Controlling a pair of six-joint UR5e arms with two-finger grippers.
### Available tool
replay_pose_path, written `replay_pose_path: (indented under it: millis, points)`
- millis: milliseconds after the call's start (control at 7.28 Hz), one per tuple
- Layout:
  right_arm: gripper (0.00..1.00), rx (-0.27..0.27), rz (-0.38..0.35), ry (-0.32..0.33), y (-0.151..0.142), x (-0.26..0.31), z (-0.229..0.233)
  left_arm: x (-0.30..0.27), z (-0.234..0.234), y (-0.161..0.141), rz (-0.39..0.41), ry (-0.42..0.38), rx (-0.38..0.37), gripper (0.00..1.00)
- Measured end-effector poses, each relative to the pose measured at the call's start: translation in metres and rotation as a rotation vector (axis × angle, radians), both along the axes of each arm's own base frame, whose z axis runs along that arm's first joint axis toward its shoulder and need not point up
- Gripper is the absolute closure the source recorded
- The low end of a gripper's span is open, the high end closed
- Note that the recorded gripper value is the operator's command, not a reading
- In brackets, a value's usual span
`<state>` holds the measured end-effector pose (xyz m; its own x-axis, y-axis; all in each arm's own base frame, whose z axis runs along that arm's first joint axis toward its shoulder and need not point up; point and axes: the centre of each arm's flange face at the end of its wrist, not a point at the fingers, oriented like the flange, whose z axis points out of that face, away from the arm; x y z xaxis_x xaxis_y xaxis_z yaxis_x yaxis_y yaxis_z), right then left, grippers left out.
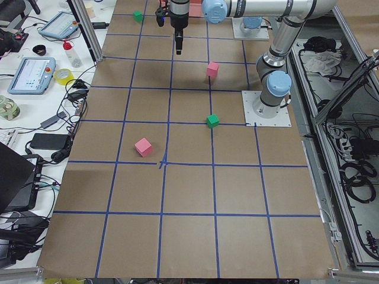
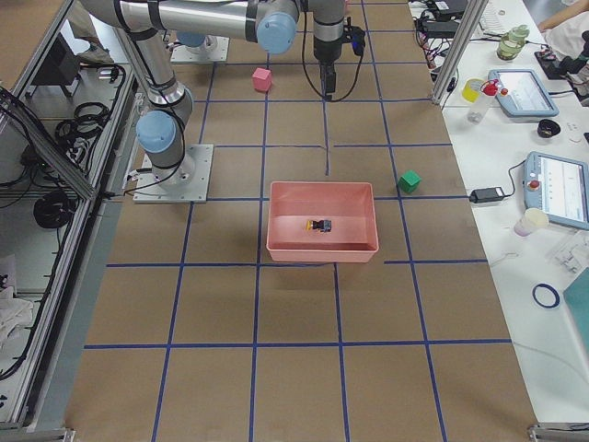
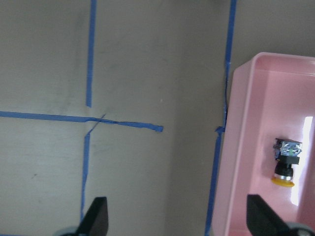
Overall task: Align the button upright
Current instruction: 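Move the right gripper over the pink tray above the push-button switch, then lower the right gripper and grasp the blue push-button switch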
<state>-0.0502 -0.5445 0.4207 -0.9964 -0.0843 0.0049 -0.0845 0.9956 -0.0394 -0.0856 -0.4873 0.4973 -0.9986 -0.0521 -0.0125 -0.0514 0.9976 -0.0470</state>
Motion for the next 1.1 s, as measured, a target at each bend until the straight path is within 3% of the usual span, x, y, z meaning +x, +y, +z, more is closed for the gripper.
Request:
replay_pose_path:
  millis: [412,687,1099]
  points:
    - [0.04,-0.061,-0.016,0.037,0.001,-0.119,-0.107,0.0,-0.002,0.0,0.001,0.001,0.003,0.0]
    - [0.05,-0.067,-0.007,0.043,0.005,-0.144,-0.153,0.001,-0.006,0.001,0.002,0.001,0.012,0.0]
    - [0.05,-0.061,-0.006,0.048,0.003,-0.157,-0.181,0.001,-0.007,0.002,0.001,0.0,0.012,0.0]
